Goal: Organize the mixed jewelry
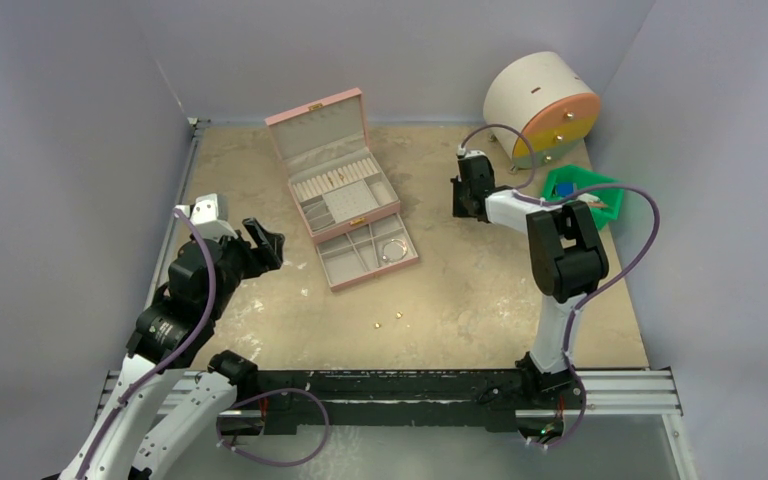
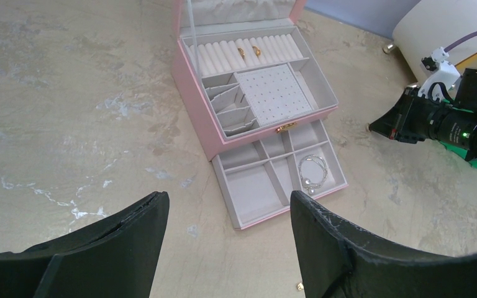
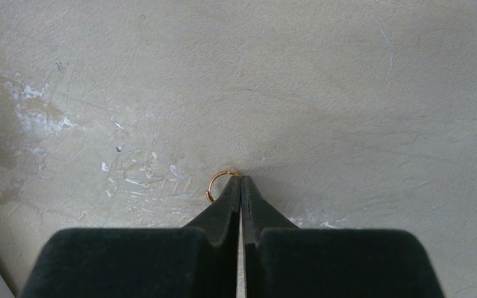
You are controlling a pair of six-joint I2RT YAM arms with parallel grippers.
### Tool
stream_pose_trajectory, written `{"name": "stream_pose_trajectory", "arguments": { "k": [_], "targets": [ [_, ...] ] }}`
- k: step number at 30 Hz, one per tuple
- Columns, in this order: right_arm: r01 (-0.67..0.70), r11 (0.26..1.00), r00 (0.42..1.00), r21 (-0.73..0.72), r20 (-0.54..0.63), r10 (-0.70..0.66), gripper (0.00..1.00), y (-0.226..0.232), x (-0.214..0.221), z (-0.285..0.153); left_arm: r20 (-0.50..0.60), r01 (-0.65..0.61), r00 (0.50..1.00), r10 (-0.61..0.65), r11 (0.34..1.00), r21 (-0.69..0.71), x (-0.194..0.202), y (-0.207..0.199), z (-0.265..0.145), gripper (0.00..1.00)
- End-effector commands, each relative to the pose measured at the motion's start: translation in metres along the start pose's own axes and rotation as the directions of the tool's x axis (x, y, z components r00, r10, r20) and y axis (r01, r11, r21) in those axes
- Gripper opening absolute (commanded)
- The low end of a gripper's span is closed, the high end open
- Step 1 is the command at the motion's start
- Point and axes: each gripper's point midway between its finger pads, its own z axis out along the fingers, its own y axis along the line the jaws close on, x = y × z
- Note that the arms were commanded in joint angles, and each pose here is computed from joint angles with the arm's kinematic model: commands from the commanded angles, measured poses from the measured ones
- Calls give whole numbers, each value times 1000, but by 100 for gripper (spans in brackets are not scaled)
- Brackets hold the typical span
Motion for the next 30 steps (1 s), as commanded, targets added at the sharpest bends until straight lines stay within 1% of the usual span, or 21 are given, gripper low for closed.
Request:
{"name": "stream_pose_trajectory", "arguments": {
  "k": [1,6,14,19,25,28,30],
  "targets": [
    [-19,1000,999,10,-32,20,0,-5,16,-8,39,16,999,-17,1000,16,-10,-4,0,71],
    [-54,999,998,-6,-20,54,0,0,29,-22,37,16,999,-17,1000,20,-10,-4,0,71],
    [-58,997,998,-43,-5,58,0,11,44,-48,40,17,999,-18,999,32,-10,-6,-1,71],
    [-44,997,999,-68,13,45,0,24,48,-66,42,19,999,-21,999,50,-11,-9,-3,71],
    [1,996,999,-94,45,3,0,48,50,-92,23,23,999,-25,994,109,-10,-20,-4,71],
    [12,996,998,-93,64,-6,0,52,48,-101,10,18,1000,-19,994,110,-9,-22,-4,71],
    [8,997,997,-71,81,-2,0,48,46,-104,8,14,1000,-15,994,110,-8,-21,-4,71]
  ]
}}
